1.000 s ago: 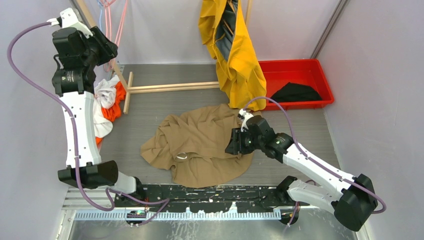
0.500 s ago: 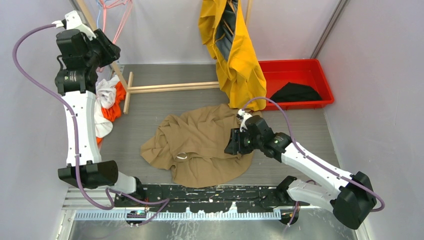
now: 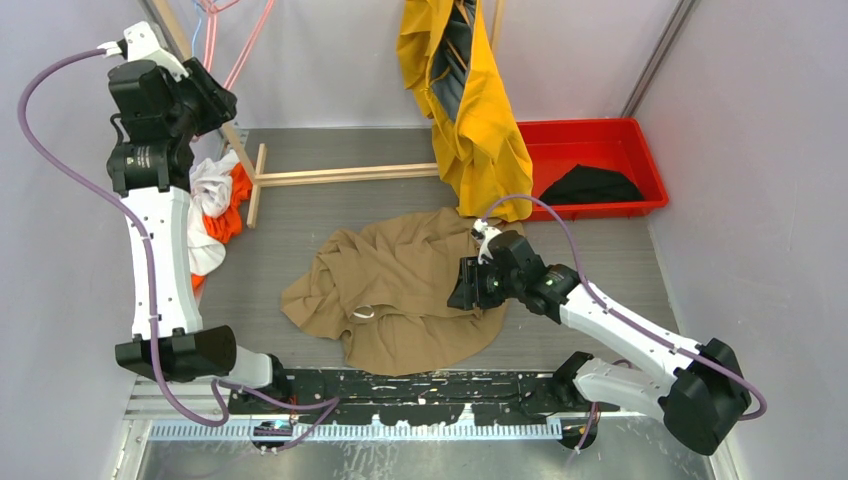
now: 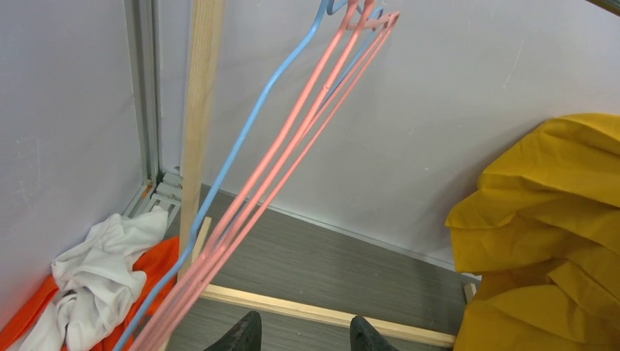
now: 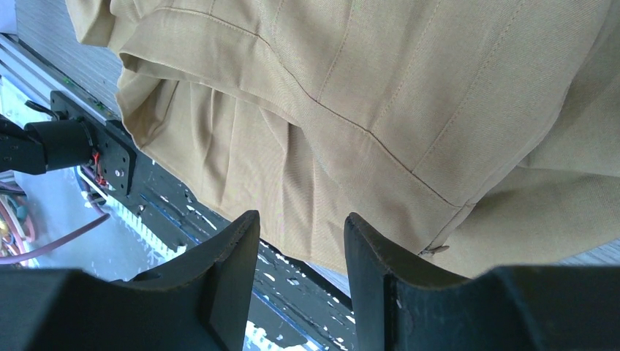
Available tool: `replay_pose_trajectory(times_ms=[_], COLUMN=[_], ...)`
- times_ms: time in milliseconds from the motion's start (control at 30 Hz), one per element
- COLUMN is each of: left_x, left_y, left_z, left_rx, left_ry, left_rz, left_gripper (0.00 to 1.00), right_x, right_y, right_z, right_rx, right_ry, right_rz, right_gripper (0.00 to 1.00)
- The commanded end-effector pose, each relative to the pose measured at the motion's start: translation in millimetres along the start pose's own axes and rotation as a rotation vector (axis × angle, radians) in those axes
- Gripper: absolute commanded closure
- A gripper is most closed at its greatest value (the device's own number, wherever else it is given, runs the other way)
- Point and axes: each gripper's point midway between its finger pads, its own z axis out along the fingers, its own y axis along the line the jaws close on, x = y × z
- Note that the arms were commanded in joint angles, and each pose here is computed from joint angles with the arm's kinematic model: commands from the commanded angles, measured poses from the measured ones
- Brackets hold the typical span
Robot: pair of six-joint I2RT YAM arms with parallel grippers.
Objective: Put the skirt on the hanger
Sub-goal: Move the hanger to the clothesline.
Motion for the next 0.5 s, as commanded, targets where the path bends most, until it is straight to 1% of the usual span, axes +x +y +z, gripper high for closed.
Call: replay_pose_trajectory(times_ms=[0, 200, 467], left_x=[-25, -23, -35], left_y=[-5, 4, 17], left_z=[-19, -20, -23], left_rx=[0.005, -0.04, -0.113], left_ry=[-0.099, -0.099, -0.145], left_rz=[0.029, 0.057, 0.083], left_gripper=[0.53, 0.53, 0.52], right_x=[-7, -7, -6], right_y=[9, 9, 9], right_z=[1, 2, 4], right_rx=[-0.041, -0.04, -0.044], right_ry=[-0.026, -0.025, -0.017], right_rz=[-0.02, -0.019, -0.02], right_gripper=[0.49, 0.49, 0.49])
